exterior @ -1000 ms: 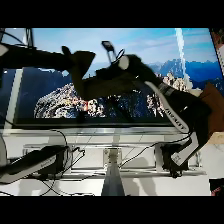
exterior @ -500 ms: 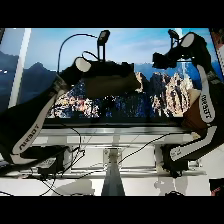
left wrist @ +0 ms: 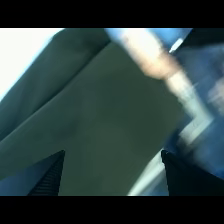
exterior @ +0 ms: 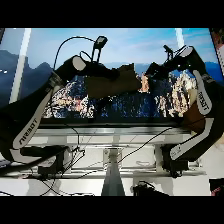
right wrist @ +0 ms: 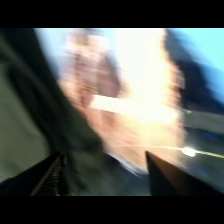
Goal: Fold the clothes and pants, and hang the long-sleeved shirts on hangers.
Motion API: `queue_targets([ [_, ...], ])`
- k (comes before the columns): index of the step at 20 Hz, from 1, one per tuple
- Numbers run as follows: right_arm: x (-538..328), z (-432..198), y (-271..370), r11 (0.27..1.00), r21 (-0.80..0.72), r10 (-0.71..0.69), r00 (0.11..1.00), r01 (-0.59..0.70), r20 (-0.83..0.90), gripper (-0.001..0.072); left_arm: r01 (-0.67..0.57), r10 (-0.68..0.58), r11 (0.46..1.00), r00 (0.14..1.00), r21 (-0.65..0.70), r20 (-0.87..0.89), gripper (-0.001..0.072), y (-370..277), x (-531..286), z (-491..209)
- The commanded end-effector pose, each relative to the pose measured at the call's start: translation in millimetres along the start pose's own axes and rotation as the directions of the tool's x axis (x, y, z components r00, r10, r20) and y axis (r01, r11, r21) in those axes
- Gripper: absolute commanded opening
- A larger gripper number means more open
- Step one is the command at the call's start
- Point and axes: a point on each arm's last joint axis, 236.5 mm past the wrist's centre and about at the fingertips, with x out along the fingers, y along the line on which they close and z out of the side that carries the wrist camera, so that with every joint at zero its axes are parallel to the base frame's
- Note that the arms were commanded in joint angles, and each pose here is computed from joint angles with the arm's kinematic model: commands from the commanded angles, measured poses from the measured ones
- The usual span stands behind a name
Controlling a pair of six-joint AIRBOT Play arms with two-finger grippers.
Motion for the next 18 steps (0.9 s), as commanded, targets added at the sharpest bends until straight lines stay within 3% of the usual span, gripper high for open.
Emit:
queue_targets([
  [1, 48.1, 1.6, 41.4, 0.99, -0.031, 0.134, 0.991, -0.134, 0.001, 0.062, -0.181, 0.184, 0.983, 0.957, 0.031, -0.224, 0.0699, 79.6, -37.1, -52.7],
  [4, 76.5, -7.5, 68.3, 0.988, -0.092, 0.12, 0.993, -0.121, -0.015, 0.0619, -0.372, 0.368, 0.927, 0.868, 0.054, -0.334, 0.0638, 141.0, -83.2, -79.5],
  [6, 88.8, -14.7, 84.8, 0.985, -0.127, 0.117, 0.993, -0.12, -0.025, 0.0617, -0.444, 0.434, 0.894, 0.816, 0.068, -0.382, 0.0638, 162.9, -110.8, -91.4],
  [7, 93.6, -18.1, 90.9, 0.983, -0.141, 0.115, 0.993, -0.118, -0.031, 0.0566, -0.462, 0.449, 0.884, 0.8, 0.07, -0.398, 0.0638, 169.4, -120.8, -95.8],
  [8, 97.5, -22.3, 97.0, 0.981, -0.154, 0.116, 0.992, -0.121, -0.04, 0.0407, -0.477, 0.462, 0.876, 0.788, 0.072, -0.408, 0.0638, 174.4, -128.9, -98.4],
  [9, 99.3, -25.6, 100.9, 0.979, -0.162, 0.116, 0.992, -0.122, -0.049, 0.0195, -0.494, 0.479, 0.866, 0.773, 0.079, -0.416, 0.0633, 179.5, -137.2, -100.7],
  [10, 97.2, -26.2, 103.6, 0.978, -0.169, 0.116, 0.992, -0.123, -0.049, 0.0025, -0.517, 0.498, 0.853, 0.757, 0.078, -0.423, 0.0526, 183.7, -145.1, -102.4],
  [13, 68.3, -13.2, 104.4, 0.974, -0.215, 0.082, 0.997, -0.078, 0.01, 0.0017, -0.591, 0.571, 0.801, 0.708, 0.095, -0.415, 0.01, 192.9, -175.6, -99.3],
  [14, 51.9, -6.3, 99.8, 0.972, -0.233, 0.046, 0.998, -0.035, 0.045, 0.0017, -0.614, 0.598, 0.783, 0.699, 0.1, -0.392, 0.0013, 193.6, -186.3, -93.4],
  [18, -47.9, 22.1, 61.9, 0.957, -0.183, -0.181, 0.954, 0.227, 0.237, 0.0017, -0.678, 0.669, 0.735, 0.721, 0.013, -0.183, 0.0011, 176.3, -232.1, -46.0],
])
